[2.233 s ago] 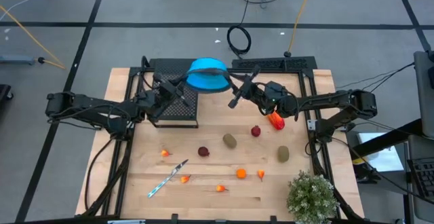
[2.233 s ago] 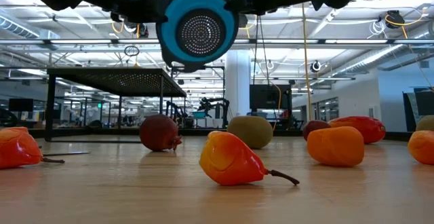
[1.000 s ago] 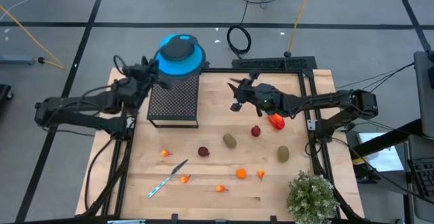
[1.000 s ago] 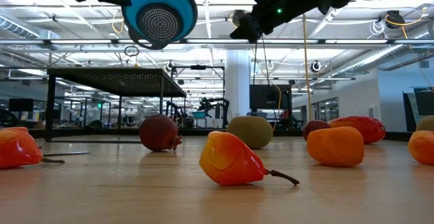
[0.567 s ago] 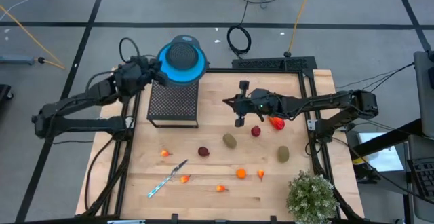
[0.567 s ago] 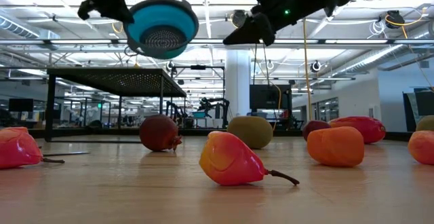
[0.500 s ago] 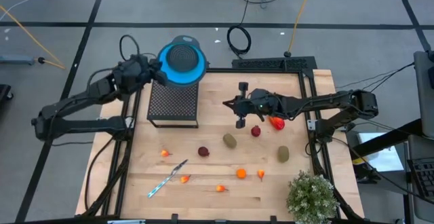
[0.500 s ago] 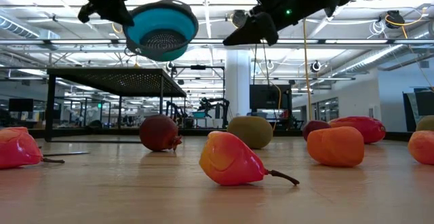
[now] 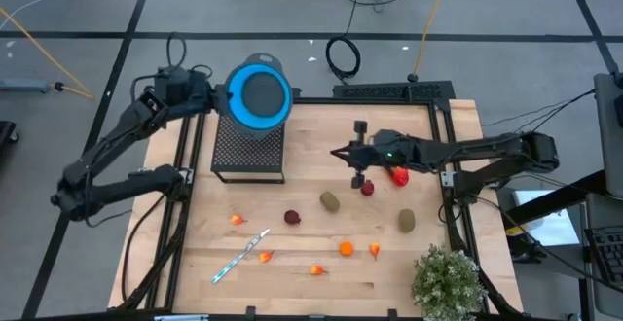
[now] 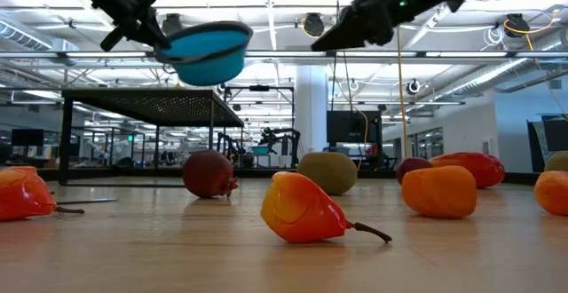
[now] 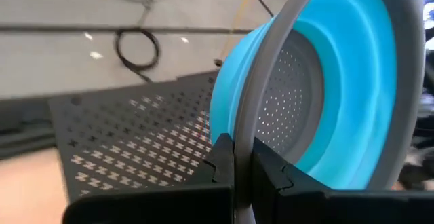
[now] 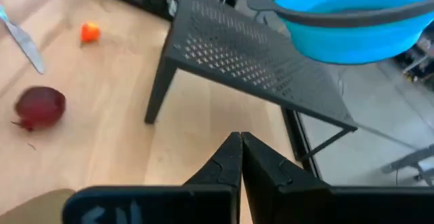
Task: Pick & Place Fruit
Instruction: Put the foldable silicon strainer on the shelf
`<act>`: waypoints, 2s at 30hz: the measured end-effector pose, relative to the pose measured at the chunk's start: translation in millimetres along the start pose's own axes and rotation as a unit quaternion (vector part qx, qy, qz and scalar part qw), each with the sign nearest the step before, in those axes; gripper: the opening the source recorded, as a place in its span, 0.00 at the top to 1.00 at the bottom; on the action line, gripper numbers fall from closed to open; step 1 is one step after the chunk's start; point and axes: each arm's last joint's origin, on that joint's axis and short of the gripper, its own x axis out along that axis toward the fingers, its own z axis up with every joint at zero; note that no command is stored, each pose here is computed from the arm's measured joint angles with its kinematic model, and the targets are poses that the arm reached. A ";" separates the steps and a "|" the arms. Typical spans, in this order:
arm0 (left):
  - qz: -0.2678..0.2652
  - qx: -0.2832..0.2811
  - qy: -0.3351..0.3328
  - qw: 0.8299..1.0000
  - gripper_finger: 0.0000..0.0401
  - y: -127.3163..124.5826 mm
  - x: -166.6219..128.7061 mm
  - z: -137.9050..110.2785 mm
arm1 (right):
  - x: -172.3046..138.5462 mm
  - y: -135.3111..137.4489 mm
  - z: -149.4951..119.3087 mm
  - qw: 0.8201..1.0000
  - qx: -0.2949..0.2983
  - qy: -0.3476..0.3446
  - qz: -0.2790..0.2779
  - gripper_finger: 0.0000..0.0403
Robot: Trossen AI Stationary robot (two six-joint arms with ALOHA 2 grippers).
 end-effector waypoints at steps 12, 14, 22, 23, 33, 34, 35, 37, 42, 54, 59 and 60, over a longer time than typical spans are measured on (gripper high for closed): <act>-0.007 -0.124 0.068 0.990 0.99 31.7 9.9 20.2 | -63.5 23.8 -36.1 0.995 0.002 -0.081 -0.061 1.00; 0.010 -0.116 0.082 0.990 0.99 29.4 8.6 30.2 | -69.3 24.3 -35.3 0.994 -0.003 -0.089 -0.067 1.00; 0.053 -0.130 0.156 0.978 0.99 20.0 13.2 63.1 | -80.2 25.3 -37.2 0.995 0.003 -0.083 -0.057 1.00; 0.058 -0.134 0.163 0.976 0.99 19.5 14.6 66.3 | -80.3 25.6 -38.0 0.995 0.003 -0.079 -0.054 1.00; 0.106 -0.150 0.249 0.951 0.99 25.8 28.2 84.6 | -84.0 26.0 -41.1 0.997 0.002 -0.063 -0.047 1.00; 0.107 -0.148 0.255 0.949 0.99 27.0 29.3 84.0 | -85.0 25.8 -41.2 0.997 0.003 -0.063 -0.047 1.00; 0.108 -0.145 0.260 0.948 0.99 28.0 30.2 83.3 | -86.2 25.2 -40.5 0.997 0.007 -0.066 -0.048 1.00; 0.108 -0.137 0.268 0.948 0.98 29.4 32.4 82.6 | -89.1 24.0 -39.5 0.996 0.013 -0.071 -0.050 1.00; 0.113 -0.129 0.268 0.948 0.99 30.5 33.4 82.5 | -92.7 24.2 -42.1 0.997 0.019 -0.059 -0.044 1.00; 0.123 -0.131 0.278 0.944 0.98 31.0 32.1 80.4 | -95.7 23.8 -43.0 0.997 0.018 -0.055 -0.042 1.00; 0.117 -0.118 0.273 0.947 0.99 30.9 32.9 81.5 | -95.7 23.9 -43.1 0.997 0.017 -0.055 -0.042 1.00; 0.115 -0.116 0.270 0.949 0.98 31.0 33.6 82.1 | -95.7 23.9 -43.1 0.997 0.018 -0.055 -0.042 1.00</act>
